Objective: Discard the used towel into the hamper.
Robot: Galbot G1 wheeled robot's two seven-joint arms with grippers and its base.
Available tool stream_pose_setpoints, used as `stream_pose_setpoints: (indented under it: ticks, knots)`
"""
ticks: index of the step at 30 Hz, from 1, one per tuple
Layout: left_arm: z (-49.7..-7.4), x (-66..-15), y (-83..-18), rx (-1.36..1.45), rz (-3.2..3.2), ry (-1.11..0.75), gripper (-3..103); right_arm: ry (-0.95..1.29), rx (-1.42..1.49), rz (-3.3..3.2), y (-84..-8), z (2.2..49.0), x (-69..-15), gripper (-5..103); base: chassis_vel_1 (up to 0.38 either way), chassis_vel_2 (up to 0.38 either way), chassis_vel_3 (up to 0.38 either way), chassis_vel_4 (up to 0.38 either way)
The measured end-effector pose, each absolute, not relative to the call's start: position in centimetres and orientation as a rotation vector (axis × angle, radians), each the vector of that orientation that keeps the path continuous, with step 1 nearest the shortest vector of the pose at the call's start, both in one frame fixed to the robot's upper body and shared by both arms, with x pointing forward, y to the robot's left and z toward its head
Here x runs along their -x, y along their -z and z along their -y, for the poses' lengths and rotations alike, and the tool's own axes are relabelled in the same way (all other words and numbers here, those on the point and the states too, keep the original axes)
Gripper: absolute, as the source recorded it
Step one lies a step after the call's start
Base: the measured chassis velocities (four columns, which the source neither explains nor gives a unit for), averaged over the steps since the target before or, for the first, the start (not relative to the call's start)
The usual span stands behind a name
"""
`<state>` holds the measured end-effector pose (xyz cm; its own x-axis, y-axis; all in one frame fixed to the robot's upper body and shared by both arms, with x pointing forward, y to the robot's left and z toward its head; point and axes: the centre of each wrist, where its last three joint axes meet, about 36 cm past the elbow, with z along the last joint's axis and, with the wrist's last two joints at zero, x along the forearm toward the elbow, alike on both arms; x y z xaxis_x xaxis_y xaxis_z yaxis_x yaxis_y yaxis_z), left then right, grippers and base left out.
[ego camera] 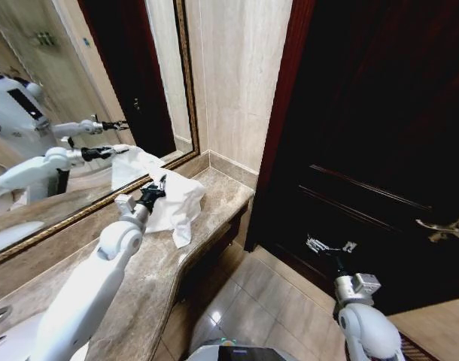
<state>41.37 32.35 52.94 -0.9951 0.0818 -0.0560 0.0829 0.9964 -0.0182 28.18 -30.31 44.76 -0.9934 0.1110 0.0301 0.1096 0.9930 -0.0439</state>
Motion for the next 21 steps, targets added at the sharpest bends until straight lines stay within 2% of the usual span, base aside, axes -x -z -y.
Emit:
stream_pose_setpoints:
  ticks: [7,21]
  knots:
    - [-30.8,-38.1,-53.7,-0.065,-3.072,0.062,2,-0.051,0.144,3.133,-46.4,30.7,-27.8,100,0.0,0.0,0.0,0.0]
    - [-28.6,-33.6,-52.9,0.01,-3.083,-0.033,2,-0.026,0.081,3.147,-48.1,31.0,-27.1,100,0.0,0.0,0.0,0.0]
